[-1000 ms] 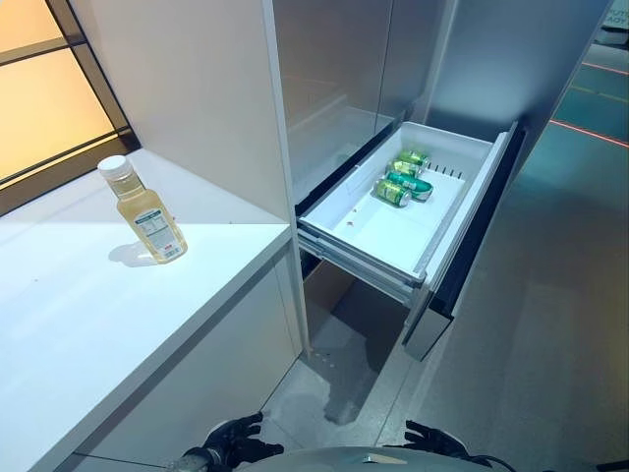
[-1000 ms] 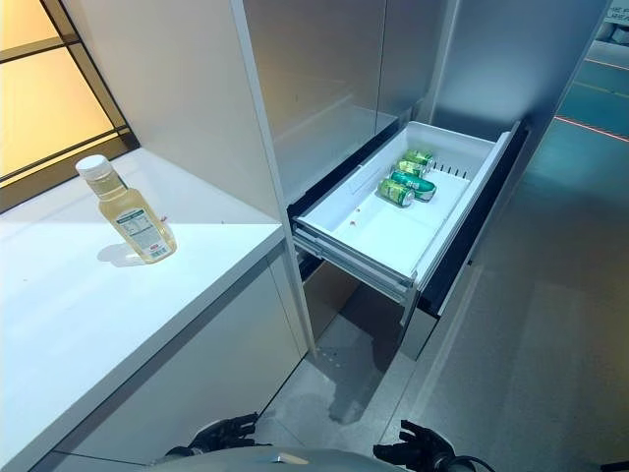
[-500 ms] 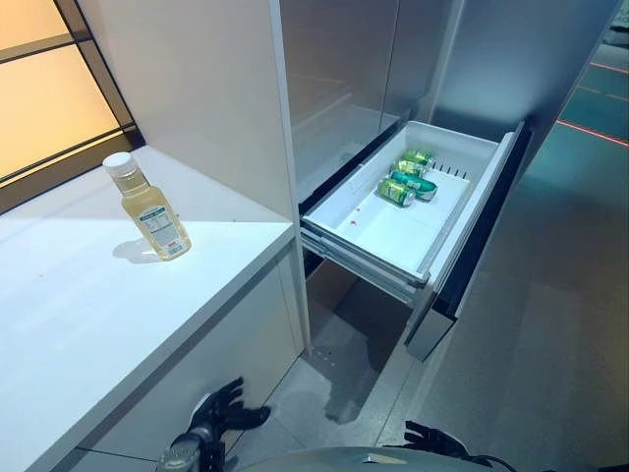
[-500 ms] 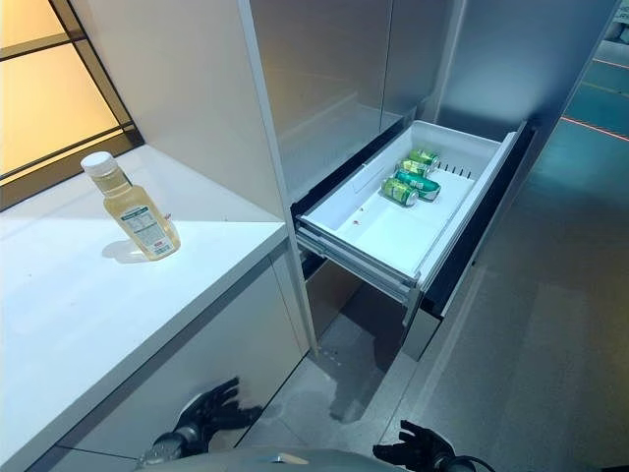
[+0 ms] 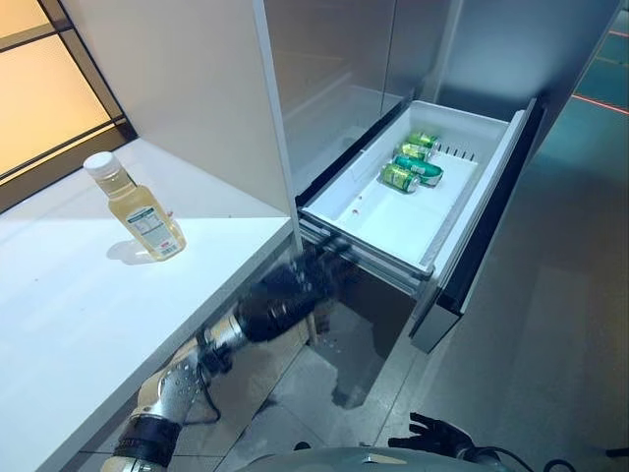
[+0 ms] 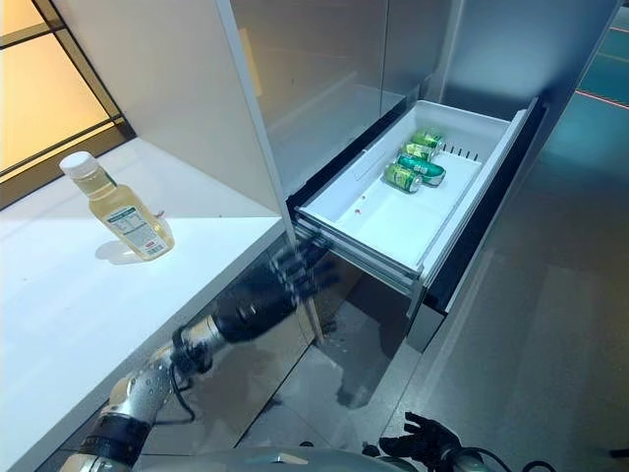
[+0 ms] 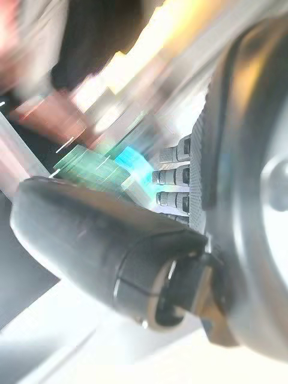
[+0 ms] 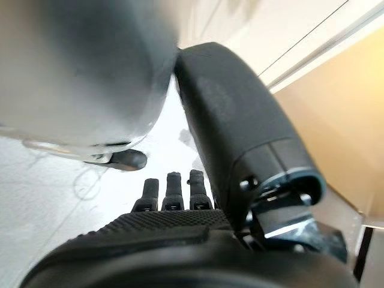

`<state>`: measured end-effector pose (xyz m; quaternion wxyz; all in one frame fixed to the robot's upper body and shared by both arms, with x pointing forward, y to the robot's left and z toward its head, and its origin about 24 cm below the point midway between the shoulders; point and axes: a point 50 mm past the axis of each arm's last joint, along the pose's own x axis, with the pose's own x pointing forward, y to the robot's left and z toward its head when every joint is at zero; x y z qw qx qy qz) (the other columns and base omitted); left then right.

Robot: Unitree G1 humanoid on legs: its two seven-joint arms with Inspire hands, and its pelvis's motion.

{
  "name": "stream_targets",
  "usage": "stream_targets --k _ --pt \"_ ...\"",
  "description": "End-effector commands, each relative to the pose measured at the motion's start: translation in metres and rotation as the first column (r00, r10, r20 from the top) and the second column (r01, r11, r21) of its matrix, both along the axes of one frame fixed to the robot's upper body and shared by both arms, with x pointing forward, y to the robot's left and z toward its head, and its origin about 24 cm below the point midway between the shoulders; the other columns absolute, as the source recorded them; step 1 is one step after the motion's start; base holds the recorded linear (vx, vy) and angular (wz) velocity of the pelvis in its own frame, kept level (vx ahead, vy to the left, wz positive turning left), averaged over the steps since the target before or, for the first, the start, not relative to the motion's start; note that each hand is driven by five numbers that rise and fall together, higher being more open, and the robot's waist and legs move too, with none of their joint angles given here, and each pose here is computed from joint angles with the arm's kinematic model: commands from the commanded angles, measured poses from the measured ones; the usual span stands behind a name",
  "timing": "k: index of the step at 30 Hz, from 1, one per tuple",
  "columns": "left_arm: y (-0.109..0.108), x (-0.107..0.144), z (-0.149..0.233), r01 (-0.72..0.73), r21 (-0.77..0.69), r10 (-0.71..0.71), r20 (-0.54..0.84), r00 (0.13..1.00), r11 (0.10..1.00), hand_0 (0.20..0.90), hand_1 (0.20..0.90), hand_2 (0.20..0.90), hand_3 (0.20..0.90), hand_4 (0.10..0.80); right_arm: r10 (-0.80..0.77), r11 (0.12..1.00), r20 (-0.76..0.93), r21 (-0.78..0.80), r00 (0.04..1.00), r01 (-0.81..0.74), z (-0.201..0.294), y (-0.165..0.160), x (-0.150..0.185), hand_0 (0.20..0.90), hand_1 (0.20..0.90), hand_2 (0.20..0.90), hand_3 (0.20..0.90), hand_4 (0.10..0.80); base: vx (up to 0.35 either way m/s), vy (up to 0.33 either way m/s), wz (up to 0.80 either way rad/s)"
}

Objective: Put drinks into fridge and close the fridge

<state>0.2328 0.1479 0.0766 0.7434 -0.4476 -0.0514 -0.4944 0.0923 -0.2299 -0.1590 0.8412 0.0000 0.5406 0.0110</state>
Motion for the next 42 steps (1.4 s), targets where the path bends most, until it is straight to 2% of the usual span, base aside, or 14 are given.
stream_targets --k 1,2,3,5,9,11,13,21,24,28,34,37,39,42 --pt "0.036 0.017 0.08 -0.362 -0.29 0.443 0.299 0.845 0.886 0.9 0.9 0.9 0.9 0.8 -0.02 1.0 0.043 -0.005 0.999 0.021 0.0 0.006 0.005 0.9 0.9 0.9 0.9 0.8 0.013 -0.051 0.01" --pt "0.043 0.016 0.086 -0.437 -0.299 0.521 0.32 0.792 0.848 0.9 0.9 0.9 0.9 0.8 -0.026 1.0 0.042 -0.003 0.999 0.026 -0.001 0.008 0.003 0.9 0.9 0.9 0.9 0.8 0.013 -0.048 -0.01" --pt "0.062 0.007 0.103 -0.618 -0.311 0.687 0.425 0.59 0.722 0.9 0.9 0.9 0.9 0.8 -0.038 0.999 0.04 0.001 0.998 0.038 -0.002 0.011 0.001 0.9 0.9 0.9 0.9 0.8 0.007 -0.032 0.0" --pt "0.077 -0.007 0.124 -0.803 -0.327 0.799 0.533 0.279 0.498 0.9 0.9 0.9 0.9 0.8 -0.05 0.999 0.038 0.003 0.998 0.05 -0.004 0.015 -0.004 0.9 0.9 0.9 0.9 0.8 0.003 -0.023 0.03" --pt "0.085 -0.032 0.158 -0.88 -0.454 0.73 0.648 -0.218 0.139 0.9 0.9 0.9 0.9 0.8 -0.065 0.998 0.022 0.005 0.998 0.064 -0.007 0.021 -0.017 0.9 0.9 0.9 0.9 0.8 0.016 -0.014 0.07" --pt "0.083 -0.035 0.165 -0.872 -0.486 0.685 0.653 -0.322 0.053 0.9 0.9 0.9 0.9 0.8 -0.06 0.998 0.018 0.007 0.998 0.06 -0.008 0.023 -0.017 0.9 0.9 0.9 0.9 0.8 0.018 -0.009 0.21" --pt "0.082 -0.034 0.171 -0.868 -0.497 0.658 0.654 -0.374 0.0 0.9 0.9 0.9 0.9 0.8 -0.05 0.999 0.016 0.007 0.999 0.05 -0.008 0.025 -0.017 0.9 0.9 0.9 0.9 0.8 0.008 -0.007 0.2" --pt "0.086 -0.019 0.171 -0.884 -0.444 0.589 0.678 -0.44 -0.149 0.9 0.9 0.9 0.9 0.8 -0.001 1.0 0.018 0.008 1.0 0.001 -0.007 0.029 -0.011 0.9 0.9 0.9 0.9 0.8 0.001 -0.003 0.1" --pt "0.098 -0.01 0.158 -0.926 -0.319 0.601 0.707 -0.373 -0.199 0.9 0.9 0.9 0.9 0.8 0.017 1.0 0.023 0.005 1.0 -0.017 -0.006 0.028 -0.005 0.9 0.9 0.9 0.9 0.8 0.002 -0.001 0.06" --pt "0.105 -0.005 0.144 -0.961 -0.21 0.649 0.709 -0.275 -0.178 0.9 0.9 0.9 0.9 0.8 0.028 1.0 0.028 0.001 0.999 -0.028 -0.005 0.026 0.001 0.9 0.9 0.9 0.9 0.8 -0.001 0.0 0.08" --pt "0.115 0.002 0.125 -0.976 -0.082 0.686 0.7 -0.2 -0.201 0.9 0.9 0.9 0.9 0.8 0.041 0.999 0.029 -0.004 0.999 -0.041 -0.003 0.022 0.005 0.9 0.9 0.9 0.9 0.8 0.006 0.007 0.07" --pt "0.12 0.006 0.115 -0.987 -0.004 0.73 0.673 -0.121 -0.16 0.9 0.9 0.9 0.9 0.8 0.045 0.999 0.025 -0.006 0.999 -0.045 -0.002 0.02 0.006 0.9 0.9 0.9 0.9 0.8 0.004 0.006 0.01" --pt "0.122 0.009 0.106 -0.997 0.041 0.791 0.61 -0.033 -0.072 0.9 0.9 0.9 0.9 0.8 0.049 0.999 0.023 -0.009 0.999 -0.049 -0.002 0.018 0.007 0.9 0.9 0.9 0.9 0.8 0.0 0.0 0.0" --pt "0.122 0.013 0.094 -0.993 0.097 0.801 0.599 0.001 -0.071 0.9 0.9 0.9 0.9 0.8 0.054 0.999 0.019 -0.012 0.998 -0.053 -0.002 0.016 0.007 0.9 0.9 0.9 0.9 0.8 0.0 0.0 0.0"
